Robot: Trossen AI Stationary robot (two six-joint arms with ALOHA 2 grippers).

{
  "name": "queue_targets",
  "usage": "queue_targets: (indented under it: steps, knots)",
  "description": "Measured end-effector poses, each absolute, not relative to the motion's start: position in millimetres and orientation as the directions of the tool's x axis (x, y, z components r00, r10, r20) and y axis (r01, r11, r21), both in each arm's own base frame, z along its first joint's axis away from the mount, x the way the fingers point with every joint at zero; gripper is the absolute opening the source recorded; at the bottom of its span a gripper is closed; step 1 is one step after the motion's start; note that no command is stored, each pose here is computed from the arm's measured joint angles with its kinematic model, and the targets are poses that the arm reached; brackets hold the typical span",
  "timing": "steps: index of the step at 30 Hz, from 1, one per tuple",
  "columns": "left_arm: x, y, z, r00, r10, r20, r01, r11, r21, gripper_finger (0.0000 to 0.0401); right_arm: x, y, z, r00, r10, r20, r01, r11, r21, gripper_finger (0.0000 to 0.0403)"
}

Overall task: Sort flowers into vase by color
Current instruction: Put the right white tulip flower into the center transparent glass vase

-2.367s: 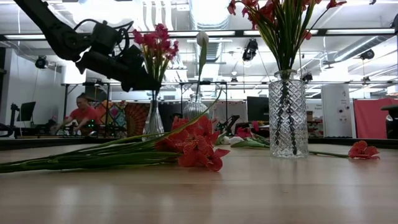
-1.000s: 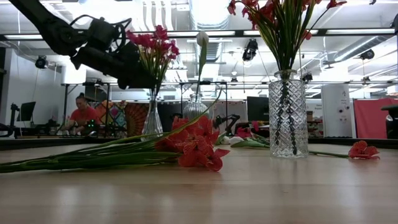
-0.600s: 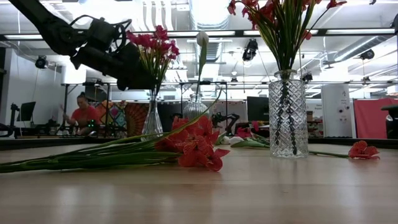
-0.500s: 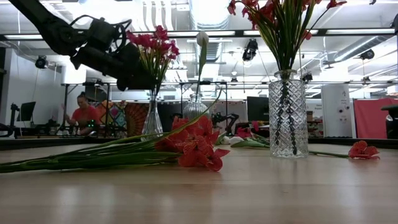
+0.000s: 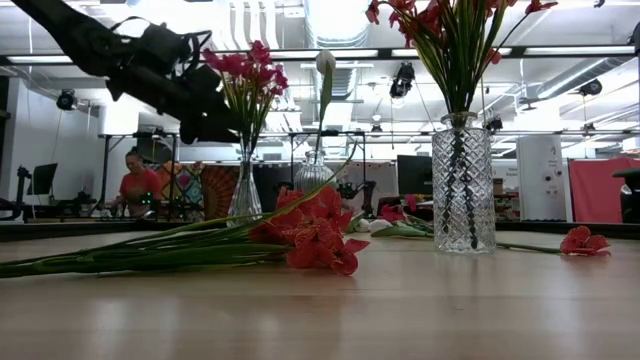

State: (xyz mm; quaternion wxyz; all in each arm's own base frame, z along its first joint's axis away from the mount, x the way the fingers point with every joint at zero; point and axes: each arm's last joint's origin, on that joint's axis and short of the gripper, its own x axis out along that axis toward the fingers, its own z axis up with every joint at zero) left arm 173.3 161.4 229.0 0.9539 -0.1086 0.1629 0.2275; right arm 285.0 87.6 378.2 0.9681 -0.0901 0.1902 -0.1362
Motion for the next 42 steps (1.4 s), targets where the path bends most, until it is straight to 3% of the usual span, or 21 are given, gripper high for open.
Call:
queue_targets:
  steps: [11,22,34,42]
  knots:
    - [161.9,150.1,239.4,0.786,0.343,-0.514,-0.500,0.843,-0.201,0.0252,284.8,87.5,377.6,0.888,-0.299,-0.349,0.235,0.948,-0.214,0.0171]
    - [151.4,130.9,246.4,0.763,0.307,-0.569,-0.514,0.822,-0.246,0.0252,283.9,87.9,384.1,0.894,-0.294,-0.338,0.238,0.951,-0.197,0.0171]
    - [154.0,94.0,258.4,0.759,0.327,-0.563,-0.499,0.848,-0.180,0.0252,279.9,93.8,402.2,0.917,-0.259,-0.304,0.216,0.962,-0.169,0.0171]
    - [166.9,64.2,257.9,0.727,0.381,-0.571,-0.522,0.847,-0.098,0.0252,266.8,103.1,435.7,0.941,-0.210,-0.263,0.181,0.975,-0.130,0.0171]
